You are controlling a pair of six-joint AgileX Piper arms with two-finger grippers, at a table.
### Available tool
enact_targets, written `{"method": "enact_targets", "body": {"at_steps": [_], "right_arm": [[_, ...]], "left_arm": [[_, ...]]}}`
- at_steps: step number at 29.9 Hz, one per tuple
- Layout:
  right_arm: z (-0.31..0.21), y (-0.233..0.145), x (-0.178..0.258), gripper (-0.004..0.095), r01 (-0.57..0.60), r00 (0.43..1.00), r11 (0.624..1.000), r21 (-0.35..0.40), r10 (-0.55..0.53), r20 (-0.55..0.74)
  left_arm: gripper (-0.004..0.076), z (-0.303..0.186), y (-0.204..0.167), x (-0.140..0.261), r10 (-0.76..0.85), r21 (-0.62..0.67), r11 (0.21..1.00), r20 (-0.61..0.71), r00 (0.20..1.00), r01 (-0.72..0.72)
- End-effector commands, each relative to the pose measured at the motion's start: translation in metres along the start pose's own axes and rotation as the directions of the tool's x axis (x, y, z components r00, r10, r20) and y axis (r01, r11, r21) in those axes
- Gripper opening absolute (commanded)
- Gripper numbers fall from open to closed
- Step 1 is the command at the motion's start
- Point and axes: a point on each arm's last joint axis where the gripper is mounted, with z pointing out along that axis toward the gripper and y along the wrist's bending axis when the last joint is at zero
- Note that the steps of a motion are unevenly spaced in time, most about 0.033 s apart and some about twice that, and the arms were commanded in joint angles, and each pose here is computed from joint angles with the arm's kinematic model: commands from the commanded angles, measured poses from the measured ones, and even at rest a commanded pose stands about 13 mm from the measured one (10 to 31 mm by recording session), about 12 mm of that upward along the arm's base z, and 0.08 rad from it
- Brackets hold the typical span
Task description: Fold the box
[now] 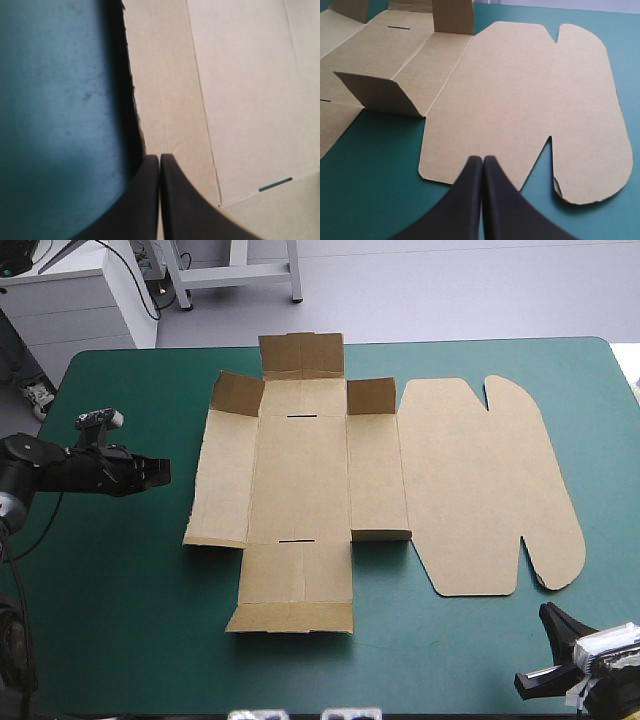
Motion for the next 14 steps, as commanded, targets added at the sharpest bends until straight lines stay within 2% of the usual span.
{"method": "enact_targets", "body": {"at_steps": [1, 7, 9, 11, 14], "right_arm": [[-0.009, 0.0, -0.013, -0.002, 0.001, 0.992, 1.0, 0.007, -0.002, 0.126], [-0.009, 0.0, -0.013, -0.002, 0.001, 0.992, 1.0, 0.007, -0.002, 0.126], [-0.009, 0.0, -0.013, -0.002, 0.001, 0.992, 1.0, 0.007, -0.002, 0.126], [-0.009, 0.0, -0.013, -0.002, 0.001, 0.992, 1.0, 0.007, -0.002, 0.126], [-0.009, 0.0, -0.013, -0.002, 0.001, 0.992, 1.0, 0.007, -0.002, 0.126]], "left_arm": [[-0.0009, 0.0, -0.001, -0.02, -0.036, 0.075, 0.997, 0.029, 0.999, 0.034], [-0.0004, 0.026, 0.016, -0.017, -0.114, 0.115, 0.986, -0.085, 0.99, 0.123], [0.0026, 0.033, 0.022, -0.014, -0.115, 0.111, 0.985, -0.123, 0.986, 0.129], [0.0094, 0.038, 0.025, -0.011, -0.116, 0.112, 0.985, -0.153, 0.981, 0.134], [0.0254, 0.039, 0.026, -0.01, -0.114, 0.114, 0.984, -0.17, 0.979, 0.135]]}}
